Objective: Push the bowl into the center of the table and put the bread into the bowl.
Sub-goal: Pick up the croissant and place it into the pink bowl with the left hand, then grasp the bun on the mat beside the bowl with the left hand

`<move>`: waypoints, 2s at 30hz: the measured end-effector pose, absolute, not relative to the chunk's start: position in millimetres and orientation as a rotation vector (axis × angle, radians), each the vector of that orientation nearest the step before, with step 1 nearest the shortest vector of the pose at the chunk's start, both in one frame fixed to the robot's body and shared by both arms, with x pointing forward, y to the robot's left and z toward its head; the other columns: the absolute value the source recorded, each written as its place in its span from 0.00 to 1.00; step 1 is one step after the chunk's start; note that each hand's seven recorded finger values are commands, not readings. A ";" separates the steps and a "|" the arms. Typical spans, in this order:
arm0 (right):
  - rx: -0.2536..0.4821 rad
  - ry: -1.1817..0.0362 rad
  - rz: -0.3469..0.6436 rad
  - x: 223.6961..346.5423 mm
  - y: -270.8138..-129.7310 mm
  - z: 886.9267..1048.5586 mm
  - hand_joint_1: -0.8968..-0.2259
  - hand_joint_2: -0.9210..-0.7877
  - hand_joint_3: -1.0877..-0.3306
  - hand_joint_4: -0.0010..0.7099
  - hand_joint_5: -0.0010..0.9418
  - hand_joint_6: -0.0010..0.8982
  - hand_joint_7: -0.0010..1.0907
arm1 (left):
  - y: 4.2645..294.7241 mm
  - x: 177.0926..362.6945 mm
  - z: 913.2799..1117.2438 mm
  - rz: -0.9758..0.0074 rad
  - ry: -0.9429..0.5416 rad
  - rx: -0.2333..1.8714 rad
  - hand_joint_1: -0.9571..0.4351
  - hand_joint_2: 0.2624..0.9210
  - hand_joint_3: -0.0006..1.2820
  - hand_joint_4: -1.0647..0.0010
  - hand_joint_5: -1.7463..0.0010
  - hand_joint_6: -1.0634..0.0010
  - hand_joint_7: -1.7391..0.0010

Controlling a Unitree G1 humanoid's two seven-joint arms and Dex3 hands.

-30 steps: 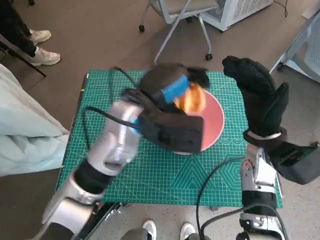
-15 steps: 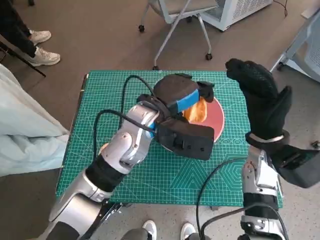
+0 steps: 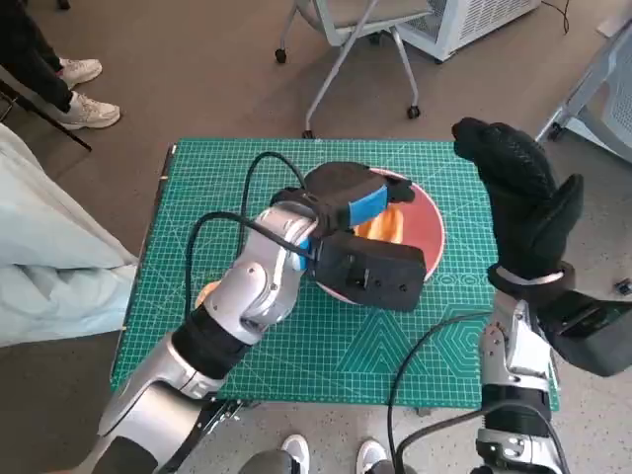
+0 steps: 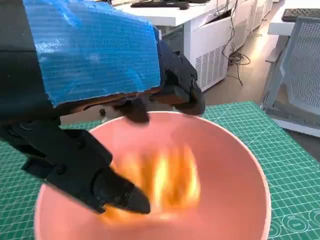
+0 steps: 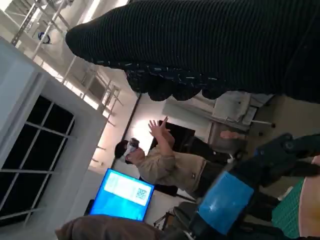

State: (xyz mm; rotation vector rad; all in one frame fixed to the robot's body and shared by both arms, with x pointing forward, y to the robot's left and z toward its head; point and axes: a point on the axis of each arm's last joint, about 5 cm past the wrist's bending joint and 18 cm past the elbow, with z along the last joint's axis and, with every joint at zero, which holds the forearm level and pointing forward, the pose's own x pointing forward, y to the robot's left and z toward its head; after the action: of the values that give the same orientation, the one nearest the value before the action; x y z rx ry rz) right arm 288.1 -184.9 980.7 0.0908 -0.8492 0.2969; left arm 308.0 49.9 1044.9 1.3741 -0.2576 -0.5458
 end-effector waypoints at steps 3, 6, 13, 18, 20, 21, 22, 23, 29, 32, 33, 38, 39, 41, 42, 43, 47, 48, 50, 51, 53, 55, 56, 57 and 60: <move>0.090 -0.848 0.295 288.1 -184.8 980.7 0.37 0.00 0.53 0.28 0.00 0.17 0.38 | 51.3 307.5 1048.0 -0.542 -0.269 1.357 0.31 0.86 0.01 0.90 1.00 0.75 1.00; 0.088 -0.848 0.294 288.1 -184.5 980.7 0.37 0.00 0.53 0.28 0.00 0.17 0.38 | 53.4 306.7 1052.6 -0.549 -0.266 1.318 0.31 0.86 0.01 0.91 1.00 0.76 1.00; 0.089 -0.848 0.292 288.3 -183.1 981.0 0.37 0.00 0.52 0.28 0.00 0.17 0.37 | 61.0 302.0 1065.7 -0.551 -0.267 1.237 0.32 0.86 0.00 0.91 1.00 0.76 1.00; 0.089 -0.848 0.298 288.5 -181.9 981.1 0.37 0.00 0.52 0.28 0.00 0.17 0.37 | 73.0 295.5 1077.5 -0.564 -0.303 1.183 0.33 0.86 0.00 0.91 1.00 0.76 1.00; 0.090 -0.848 0.300 288.6 -181.5 981.1 0.38 0.00 0.52 0.28 0.00 0.17 0.37 | 80.8 291.5 1083.4 -0.570 -0.316 1.165 0.33 0.86 0.00 0.91 1.00 0.76 1.00; 0.090 -0.848 0.300 288.6 -181.4 981.1 0.38 0.00 0.52 0.28 0.00 0.17 0.37 | 85.0 289.6 1086.4 -0.571 -0.319 1.160 0.33 0.86 0.00 0.91 1.00 0.76 1.00; 0.090 -0.849 0.301 288.6 -181.2 981.2 0.38 0.00 0.52 0.28 0.00 0.17 0.37 | 89.6 287.7 1089.4 -0.570 -0.321 1.157 0.33 0.86 0.00 0.91 1.00 0.76 1.00; 0.090 -0.849 0.300 288.6 -181.3 981.2 0.38 0.00 0.52 0.28 0.00 0.17 0.37 | 95.7 285.1 1093.9 -0.567 -0.326 1.151 0.34 0.86 0.00 0.90 1.00 0.76 1.00; 0.087 -0.853 0.300 288.4 -181.8 981.6 0.38 0.00 0.52 0.28 0.00 0.17 0.37 | 137.3 265.4 1122.9 -0.476 -0.339 1.159 0.35 0.85 0.00 0.88 0.99 0.75 1.00; 0.087 -0.855 0.301 288.6 -181.6 982.1 0.38 0.00 0.52 0.28 0.00 0.17 0.37 | 155.6 254.1 1132.5 -0.412 -0.339 1.177 0.37 0.83 0.00 0.88 0.99 0.74 0.99; 0.087 -0.855 0.303 288.7 -181.3 982.2 0.38 0.00 0.52 0.28 0.00 0.17 0.37 | 160.5 250.8 1134.0 -0.395 -0.338 1.183 0.38 0.82 0.00 0.87 0.99 0.74 0.99; 0.089 -0.855 0.303 289.1 -181.3 982.5 0.38 0.00 0.52 0.28 0.00 0.17 0.37 | 185.3 234.7 1132.7 -0.311 -0.298 1.214 0.43 0.76 0.00 0.86 0.99 0.71 0.98; 0.089 -0.854 0.304 289.2 -181.2 982.6 0.38 0.00 0.52 0.28 0.00 0.17 0.37 | 188.3 232.3 1131.0 -0.303 -0.288 1.221 0.44 0.75 0.00 0.85 0.99 0.70 0.98; 0.090 -0.852 0.307 289.6 -180.9 982.9 0.38 0.00 0.51 0.28 0.00 0.17 0.37 | 194.3 227.6 1125.9 -0.293 -0.263 1.235 0.46 0.73 0.00 0.85 0.99 0.69 0.98; 0.091 -0.852 0.308 289.8 -180.8 983.1 0.38 0.00 0.51 0.28 0.00 0.17 0.37 | 196.6 225.9 1123.7 -0.293 -0.252 1.241 0.47 0.73 0.00 0.84 0.99 0.69 0.98; 0.092 -0.851 0.312 290.1 -180.3 983.2 0.38 0.00 0.51 0.28 0.00 0.17 0.37 | 198.7 224.2 1121.3 -0.295 -0.240 1.245 0.48 0.72 0.00 0.84 0.99 0.69 0.98; 0.094 -0.848 0.326 291.1 -179.2 984.1 0.38 0.00 0.51 0.28 0.00 0.17 0.37 | 205.4 216.7 1112.4 -0.309 -0.196 1.260 0.52 0.71 0.00 0.84 0.99 0.68 0.98; 0.094 -0.848 0.330 291.4 -179.1 984.5 0.38 0.00 0.51 0.27 0.00 0.17 0.37 | 206.7 214.8 1110.5 -0.313 -0.189 1.262 0.53 0.71 0.00 0.83 0.99 0.67 0.98; 0.096 -0.845 0.334 291.8 -178.9 984.8 0.39 0.00 0.50 0.27 0.00 0.16 0.37 | 208.4 212.1 1106.6 -0.326 -0.176 1.261 0.56 0.71 0.00 0.83 0.99 0.68 0.99; 0.095 -0.844 0.337 292.0 -178.8 985.0 0.39 0.00 0.50 0.27 0.00 0.16 0.38 | 209.3 211.0 1104.5 -0.336 -0.169 1.259 0.57 0.70 0.00 0.83 0.99 0.68 0.99; 0.096 -0.842 0.340 292.3 -178.4 985.4 0.39 0.00 0.50 0.27 0.00 0.16 0.38 | 210.2 208.9 1101.1 -0.350 -0.160 1.257 0.61 0.70 0.00 0.83 1.00 0.68 0.99; 0.096 -0.840 0.343 292.7 -178.2 985.7 0.39 0.00 0.50 0.27 0.00 0.16 0.38 | 210.6 207.3 1097.7 -0.364 -0.151 1.258 0.66 0.70 0.00 0.82 1.00 0.68 0.99; 0.096 -0.840 0.345 292.8 -178.1 986.0 0.39 0.00 0.49 0.27 0.00 0.16 0.38 | 210.8 206.4 1095.9 -0.371 -0.146 1.261 0.70 0.70 0.00 0.82 1.00 0.68 0.99; 0.096 -0.840 0.346 293.0 -178.0 986.2 0.39 0.00 0.49 0.27 0.00 0.15 0.38 | 211.0 205.8 1094.5 -0.377 -0.141 1.265 0.73 0.71 0.00 0.83 1.00 0.68 0.99; 0.095 -0.843 0.350 293.5 -177.6 987.2 0.39 0.00 0.49 0.27 0.00 0.15 0.39 | 211.4 205.0 1091.3 -0.391 -0.125 1.282 0.78 0.73 0.01 0.84 1.00 0.69 1.00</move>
State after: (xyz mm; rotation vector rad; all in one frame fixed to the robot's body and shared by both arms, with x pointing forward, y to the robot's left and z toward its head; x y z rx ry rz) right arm 293.5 -177.6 987.2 0.0953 -0.8426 0.3502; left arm 205.0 211.4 1091.3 1.2818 -0.1253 -0.3906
